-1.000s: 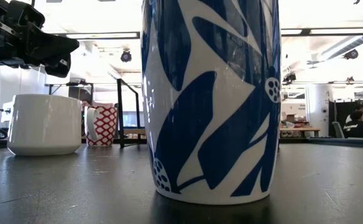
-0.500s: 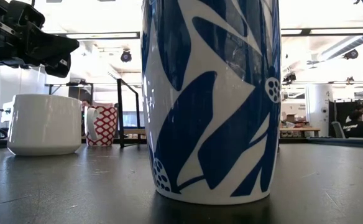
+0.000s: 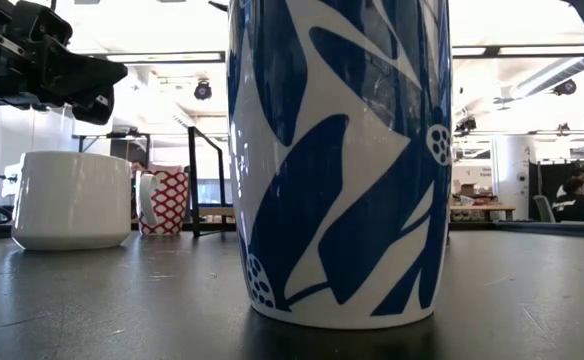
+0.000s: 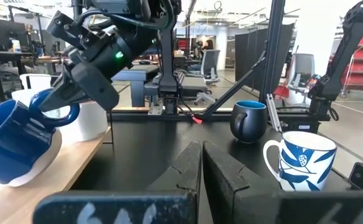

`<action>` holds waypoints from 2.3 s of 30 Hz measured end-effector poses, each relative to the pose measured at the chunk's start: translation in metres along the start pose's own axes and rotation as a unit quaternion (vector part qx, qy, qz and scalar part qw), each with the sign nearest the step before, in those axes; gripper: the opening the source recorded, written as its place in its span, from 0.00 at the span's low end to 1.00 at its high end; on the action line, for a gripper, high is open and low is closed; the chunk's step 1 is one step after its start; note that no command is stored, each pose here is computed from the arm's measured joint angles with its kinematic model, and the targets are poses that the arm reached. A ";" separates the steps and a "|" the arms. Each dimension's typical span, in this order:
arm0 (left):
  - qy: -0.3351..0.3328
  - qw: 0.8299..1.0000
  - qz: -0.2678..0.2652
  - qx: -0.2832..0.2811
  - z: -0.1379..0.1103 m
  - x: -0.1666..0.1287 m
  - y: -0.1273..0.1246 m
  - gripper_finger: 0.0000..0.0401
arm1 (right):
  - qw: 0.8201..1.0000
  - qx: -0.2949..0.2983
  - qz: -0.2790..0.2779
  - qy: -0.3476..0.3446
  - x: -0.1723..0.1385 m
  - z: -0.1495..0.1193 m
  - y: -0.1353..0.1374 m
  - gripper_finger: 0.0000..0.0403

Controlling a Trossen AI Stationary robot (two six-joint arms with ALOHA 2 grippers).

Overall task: Place coffee mugs
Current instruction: Put the dark blue mug on the shelf

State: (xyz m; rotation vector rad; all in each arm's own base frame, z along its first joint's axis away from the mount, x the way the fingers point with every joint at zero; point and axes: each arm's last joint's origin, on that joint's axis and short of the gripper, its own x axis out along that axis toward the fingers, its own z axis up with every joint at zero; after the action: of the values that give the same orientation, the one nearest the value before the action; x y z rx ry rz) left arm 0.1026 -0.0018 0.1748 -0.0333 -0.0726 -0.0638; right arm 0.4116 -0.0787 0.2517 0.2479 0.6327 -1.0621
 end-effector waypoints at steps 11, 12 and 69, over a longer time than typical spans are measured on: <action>0.000 1.000 0.000 0.000 0.000 0.000 0.000 0.00 | 0.996 -0.003 0.032 0.086 0.000 -0.013 -0.003 0.13; 0.001 1.000 0.000 0.000 0.000 0.000 0.000 0.00 | 0.995 -0.007 0.033 0.092 0.001 -0.014 -0.003 0.13; 0.000 1.000 0.000 0.000 0.000 0.000 0.000 0.00 | 0.966 -0.093 0.045 0.236 -0.019 -0.007 -0.022 0.32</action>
State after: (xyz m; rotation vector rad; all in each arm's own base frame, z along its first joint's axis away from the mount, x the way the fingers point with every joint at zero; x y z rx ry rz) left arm 0.1027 -0.0018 0.1748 -0.0338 -0.0717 -0.0640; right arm 0.3834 -0.0727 0.2596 0.3665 1.1327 -0.8512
